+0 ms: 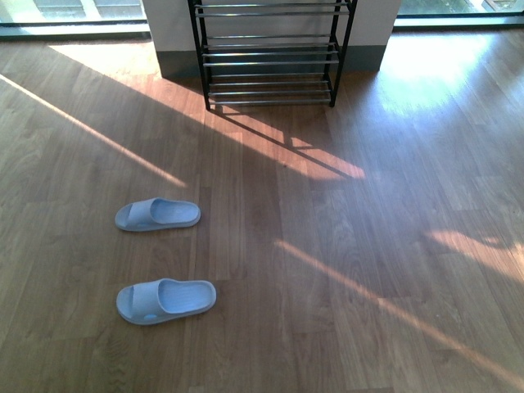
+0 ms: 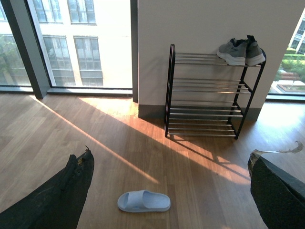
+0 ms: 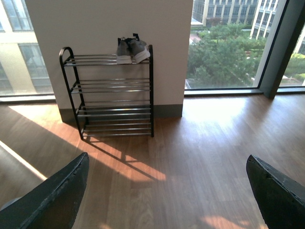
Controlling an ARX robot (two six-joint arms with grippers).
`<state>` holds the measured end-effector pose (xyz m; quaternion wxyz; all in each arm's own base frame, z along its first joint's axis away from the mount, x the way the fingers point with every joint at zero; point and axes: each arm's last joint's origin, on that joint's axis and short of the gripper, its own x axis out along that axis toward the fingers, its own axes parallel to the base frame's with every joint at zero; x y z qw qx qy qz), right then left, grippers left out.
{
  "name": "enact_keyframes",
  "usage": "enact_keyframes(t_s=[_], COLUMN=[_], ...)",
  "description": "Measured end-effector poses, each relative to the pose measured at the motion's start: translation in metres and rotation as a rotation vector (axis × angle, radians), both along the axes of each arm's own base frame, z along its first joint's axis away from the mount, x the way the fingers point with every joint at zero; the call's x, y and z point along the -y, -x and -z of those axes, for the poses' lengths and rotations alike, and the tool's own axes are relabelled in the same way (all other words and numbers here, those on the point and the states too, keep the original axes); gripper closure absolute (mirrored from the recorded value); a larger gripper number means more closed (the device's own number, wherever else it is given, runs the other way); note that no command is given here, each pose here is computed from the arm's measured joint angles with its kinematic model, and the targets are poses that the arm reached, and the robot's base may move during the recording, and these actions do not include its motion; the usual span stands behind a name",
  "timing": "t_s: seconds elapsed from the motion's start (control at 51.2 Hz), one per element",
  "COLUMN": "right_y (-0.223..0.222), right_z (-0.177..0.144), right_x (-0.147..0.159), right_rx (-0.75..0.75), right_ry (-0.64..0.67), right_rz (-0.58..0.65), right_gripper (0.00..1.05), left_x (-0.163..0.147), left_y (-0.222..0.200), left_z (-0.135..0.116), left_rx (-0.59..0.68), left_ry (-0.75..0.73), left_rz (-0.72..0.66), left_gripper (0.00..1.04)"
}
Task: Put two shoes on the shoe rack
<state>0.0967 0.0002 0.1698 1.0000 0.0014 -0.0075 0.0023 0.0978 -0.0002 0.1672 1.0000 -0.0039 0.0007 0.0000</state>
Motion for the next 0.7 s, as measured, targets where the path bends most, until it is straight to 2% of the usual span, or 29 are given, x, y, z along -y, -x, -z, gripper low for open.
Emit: enact_keyframes(t_s=[0.703], right_y=[0.0000], right_z=[0.0000], right_x=[0.0001], right_rx=[0.000], right_ry=[0.000], right_rz=[0.003], right_gripper=[0.09], left_x=[0.0001], left_y=[0.0000], left_z=[0.0000], left_rx=[0.000], left_ry=[0.000], left_rz=[0.003], left_gripper=[0.09])
